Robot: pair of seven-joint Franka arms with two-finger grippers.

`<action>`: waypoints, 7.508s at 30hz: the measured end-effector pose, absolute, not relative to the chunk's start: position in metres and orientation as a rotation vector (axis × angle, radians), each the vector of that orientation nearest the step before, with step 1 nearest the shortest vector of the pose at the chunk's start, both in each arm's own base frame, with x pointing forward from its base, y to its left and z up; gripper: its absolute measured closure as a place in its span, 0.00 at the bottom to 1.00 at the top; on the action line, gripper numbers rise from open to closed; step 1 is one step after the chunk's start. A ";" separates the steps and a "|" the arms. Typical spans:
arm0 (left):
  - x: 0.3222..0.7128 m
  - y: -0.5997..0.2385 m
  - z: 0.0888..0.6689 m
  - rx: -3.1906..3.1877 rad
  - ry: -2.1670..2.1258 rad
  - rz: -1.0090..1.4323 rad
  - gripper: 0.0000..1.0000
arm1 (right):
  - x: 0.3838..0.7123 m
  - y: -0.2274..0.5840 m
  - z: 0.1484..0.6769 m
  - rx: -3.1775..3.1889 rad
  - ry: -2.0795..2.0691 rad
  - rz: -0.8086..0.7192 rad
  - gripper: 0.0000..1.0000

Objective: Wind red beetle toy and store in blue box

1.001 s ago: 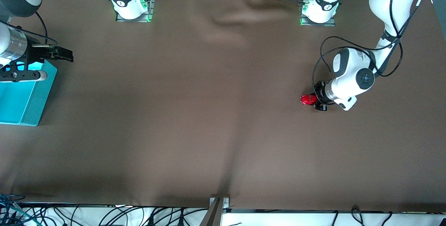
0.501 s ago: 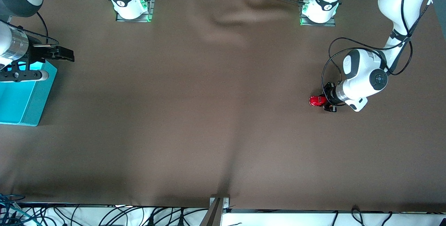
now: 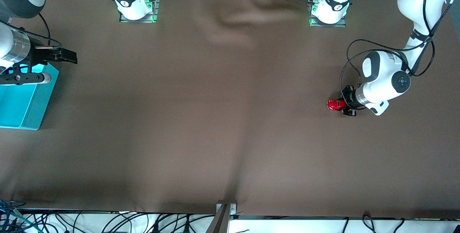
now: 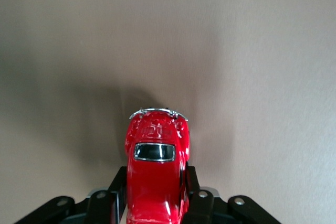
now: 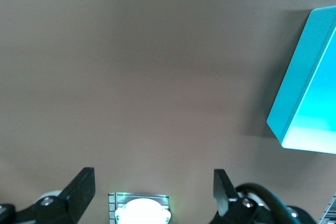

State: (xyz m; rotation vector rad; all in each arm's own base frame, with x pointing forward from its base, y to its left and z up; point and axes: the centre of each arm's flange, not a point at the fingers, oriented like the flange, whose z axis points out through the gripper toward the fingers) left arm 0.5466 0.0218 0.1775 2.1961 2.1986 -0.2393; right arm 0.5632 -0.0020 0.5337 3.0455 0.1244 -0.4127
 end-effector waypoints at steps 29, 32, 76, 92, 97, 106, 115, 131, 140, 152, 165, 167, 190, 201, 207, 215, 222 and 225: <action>0.549 0.045 0.175 2.180 2.221 -0.219 0.43 | 0.569 0.013 0.525 3.040 0.158 -0.408 0.00; 0.550 0.047 0.171 2.176 2.225 -0.223 0.39 | 0.572 0.013 0.527 3.044 0.159 -0.376 0.00; 0.581 0.019 0.223 2.571 1.727 -0.180 0.01 | 0.588 0.014 0.532 3.059 0.165 -0.198 0.00; 0.628 0.034 0.303 2.786 1.316 -0.095 0.00 | 0.588 0.014 0.531 3.059 0.165 -0.201 0.00; 0.642 0.046 0.334 2.865 1.140 -0.093 0.00 | 0.588 0.014 0.529 3.058 0.164 -0.208 0.00; 0.658 0.072 0.391 2.936 0.939 -0.069 0.00 | 0.590 0.007 0.505 3.047 -0.019 -0.282 0.00; 0.662 0.083 0.426 3.007 0.685 -0.092 0.00 | 0.593 -0.008 0.494 3.036 -0.130 -0.307 0.00; 0.659 0.083 0.513 3.061 0.423 -0.037 0.00 | 0.594 -0.046 0.486 2.995 -0.400 -0.314 0.00; 0.645 0.079 0.543 3.085 0.318 -0.064 0.00 | 0.602 -0.057 0.456 2.915 -0.749 -0.250 0.00; 0.630 0.069 0.583 3.091 0.285 -0.108 0.00 | 0.605 -0.060 0.419 2.819 -1.030 -0.197 0.00; 0.625 0.057 0.605 3.097 0.238 -0.068 0.00 | 0.603 -0.086 0.383 2.640 -1.420 -0.117 0.00; 0.623 0.054 0.609 3.098 0.231 -0.064 0.00 | 0.602 -0.090 0.375 2.614 -1.467 -0.106 0.00; 0.616 0.019 0.628 3.099 0.136 -0.017 0.00 | 0.576 -0.162 0.288 2.362 -1.728 -0.004 0.00; 0.616 0.025 0.629 3.098 0.150 -0.015 0.00 | 0.564 -0.173 0.238 2.266 -1.843 0.023 0.00; 0.614 0.009 0.634 3.116 0.123 -0.003 0.00 | 0.554 -0.178 0.221 2.224 -1.872 0.003 0.00; 0.605 -0.007 0.651 3.164 0.122 0.039 0.00 | 0.540 -0.206 0.219 2.159 -1.912 -0.007 0.00; 0.602 -0.013 0.656 3.186 0.131 0.051 0.00 | 0.529 -0.224 0.216 2.117 -1.938 -0.019 0.00; 0.601 -0.012 0.655 3.175 0.143 0.044 0.00 | 0.525 -0.229 0.212 2.103 -1.944 -0.030 0.00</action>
